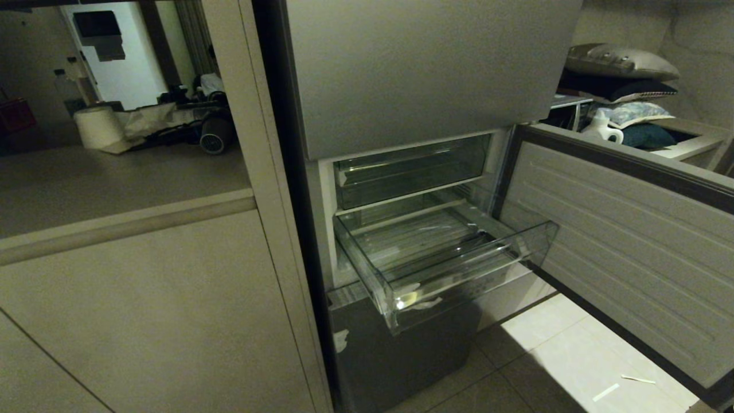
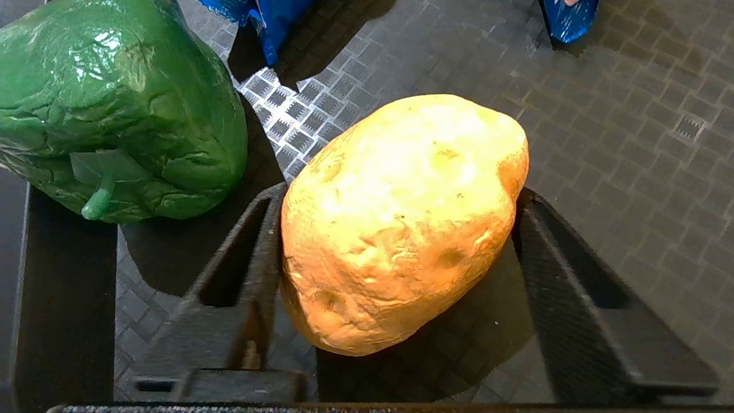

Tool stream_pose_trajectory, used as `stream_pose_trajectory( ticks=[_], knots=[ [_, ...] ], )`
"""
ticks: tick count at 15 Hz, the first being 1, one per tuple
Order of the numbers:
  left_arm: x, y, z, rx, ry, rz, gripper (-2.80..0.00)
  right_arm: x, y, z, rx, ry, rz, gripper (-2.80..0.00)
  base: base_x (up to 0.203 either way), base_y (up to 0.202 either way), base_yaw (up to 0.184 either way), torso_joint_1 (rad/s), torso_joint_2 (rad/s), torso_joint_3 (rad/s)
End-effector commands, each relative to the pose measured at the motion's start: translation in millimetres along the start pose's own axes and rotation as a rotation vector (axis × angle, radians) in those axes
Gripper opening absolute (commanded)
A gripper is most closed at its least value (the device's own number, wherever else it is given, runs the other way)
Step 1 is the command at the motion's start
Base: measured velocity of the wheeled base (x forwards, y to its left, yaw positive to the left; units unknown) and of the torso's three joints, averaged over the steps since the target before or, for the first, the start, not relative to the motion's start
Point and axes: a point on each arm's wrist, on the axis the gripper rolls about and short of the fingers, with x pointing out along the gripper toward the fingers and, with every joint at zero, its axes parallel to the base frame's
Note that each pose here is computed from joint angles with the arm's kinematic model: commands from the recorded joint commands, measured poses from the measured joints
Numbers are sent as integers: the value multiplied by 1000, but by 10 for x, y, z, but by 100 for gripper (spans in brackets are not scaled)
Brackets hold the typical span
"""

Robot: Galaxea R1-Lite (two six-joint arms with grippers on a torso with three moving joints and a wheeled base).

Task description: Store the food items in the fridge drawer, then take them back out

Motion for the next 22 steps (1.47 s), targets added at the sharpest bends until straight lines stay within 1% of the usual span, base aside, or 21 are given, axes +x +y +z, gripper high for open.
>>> stream_pose_trajectory(
  ticks=[1,4,6,7,9,11,13,15,16,17,19,20,22],
  knots=[
    [1,0,-1,0,2,0,-280,13,-2,-7,-2,-1,2,-280,0,0,0,0,0,0],
    [1,0,-1,0,2,0,-280,-27,-2,30,-4,-8,0,-280,0,0,0,0,0,0],
    [1,0,-1,0,2,0,-280,-164,-39,165,-4,-46,-14,-280,0,0,0,0,0,0],
    [1,0,-1,0,2,0,-280,-275,-87,281,-5,-82,-30,-280,0,0,0,0,0,0],
    [1,0,-1,0,2,0,-280,-573,-142,580,-16,-178,-62,-280,0,0,0,0,0,0],
    [1,0,-1,0,2,0,-280,-990,-111,928,-31,-298,-82,-280,0,0,0,0,0,0],
    [1,0,-1,0,2,0,-280,-1498,18,1259,-42,-429,-83,-280,0,0,0,0,0,0],
    [1,0,-1,0,2,0,-280,-2026,239,1530,-49,-564,-56,-280,0,0,0,0,0,0],
    [1,0,-1,0,2,0,-280,-2276,406,1631,-55,-630,-21,-280,0,0,0,0,0,0],
    [1,0,-1,0,2,0,-280,-2518,609,1706,-63,-692,33,-280,0,0,0,0,0,0],
    [1,0,-1,0,2,0,-280,-2994,1011,1768,-65,-805,173,-280,0,0,0,0,0,0],
    [1,0,-1,0,2,0,-280,-3240,1208,1769,-55,-858,266,-280,0,0,0,0,0,0],
    [1,0,-1,0,2,0,-280,-3616,1563,1728,-18,-915,488,-280,0,0,0,0,0,0]
  ],
)
